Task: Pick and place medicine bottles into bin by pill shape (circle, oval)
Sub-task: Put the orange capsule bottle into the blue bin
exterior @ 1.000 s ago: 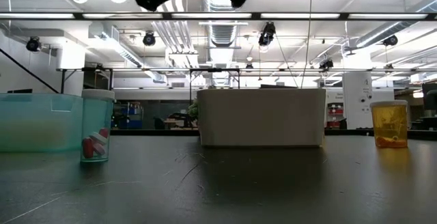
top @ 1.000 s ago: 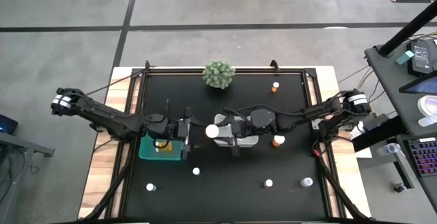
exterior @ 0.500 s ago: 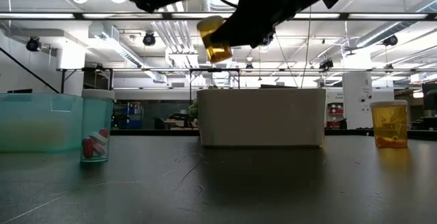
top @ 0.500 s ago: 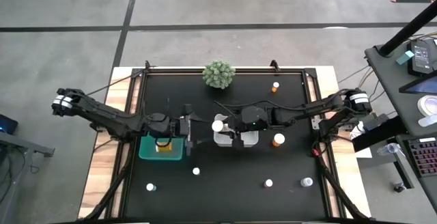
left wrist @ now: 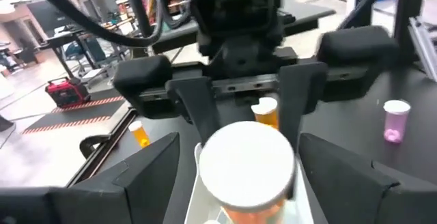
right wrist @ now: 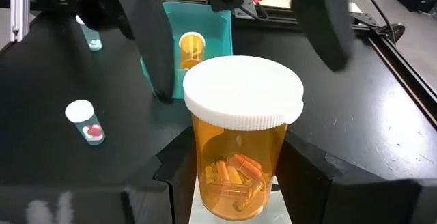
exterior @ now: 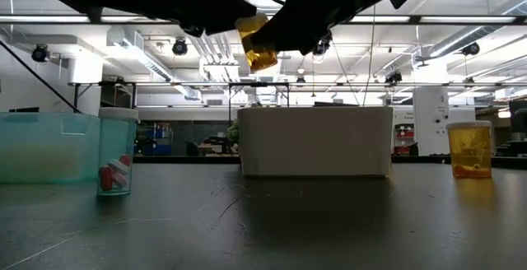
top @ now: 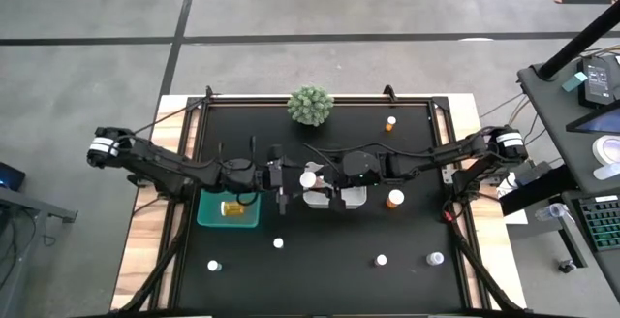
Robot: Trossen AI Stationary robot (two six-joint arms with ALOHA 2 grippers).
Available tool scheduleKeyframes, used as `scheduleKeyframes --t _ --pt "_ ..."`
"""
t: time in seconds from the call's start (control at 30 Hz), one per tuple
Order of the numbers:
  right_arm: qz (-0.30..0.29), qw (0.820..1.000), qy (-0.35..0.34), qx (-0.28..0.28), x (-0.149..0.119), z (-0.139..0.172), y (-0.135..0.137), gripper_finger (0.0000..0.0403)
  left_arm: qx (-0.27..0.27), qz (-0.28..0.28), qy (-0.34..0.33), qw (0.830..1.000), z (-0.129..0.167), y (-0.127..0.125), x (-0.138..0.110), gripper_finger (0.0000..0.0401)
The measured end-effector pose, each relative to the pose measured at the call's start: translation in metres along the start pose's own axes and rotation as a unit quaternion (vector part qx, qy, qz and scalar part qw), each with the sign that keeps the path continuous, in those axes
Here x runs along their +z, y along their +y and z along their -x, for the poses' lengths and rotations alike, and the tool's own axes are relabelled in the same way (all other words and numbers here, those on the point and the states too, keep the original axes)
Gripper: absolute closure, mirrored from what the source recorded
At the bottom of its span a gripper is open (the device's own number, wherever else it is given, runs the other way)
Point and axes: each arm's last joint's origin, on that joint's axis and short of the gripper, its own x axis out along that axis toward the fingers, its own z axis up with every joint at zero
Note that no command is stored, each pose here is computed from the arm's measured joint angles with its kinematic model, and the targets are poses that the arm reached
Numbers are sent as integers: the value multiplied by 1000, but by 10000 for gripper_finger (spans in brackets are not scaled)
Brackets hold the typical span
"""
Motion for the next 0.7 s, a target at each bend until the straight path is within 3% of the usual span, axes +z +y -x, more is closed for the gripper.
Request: scheduleKeyframes --t 0.2,0.5,0.7 --pt "0 1000 0 0 0 0 0 243 1 8 8 1000 -7 -1 -8 127" --pt "-3 1000 -1 -1 0 0 0 243 0 21 11 1000 -7 -2 -9 219" --pt "-11 1000 0 0 0 0 0 228 0 32 12 999 -7 -2 -9 222"
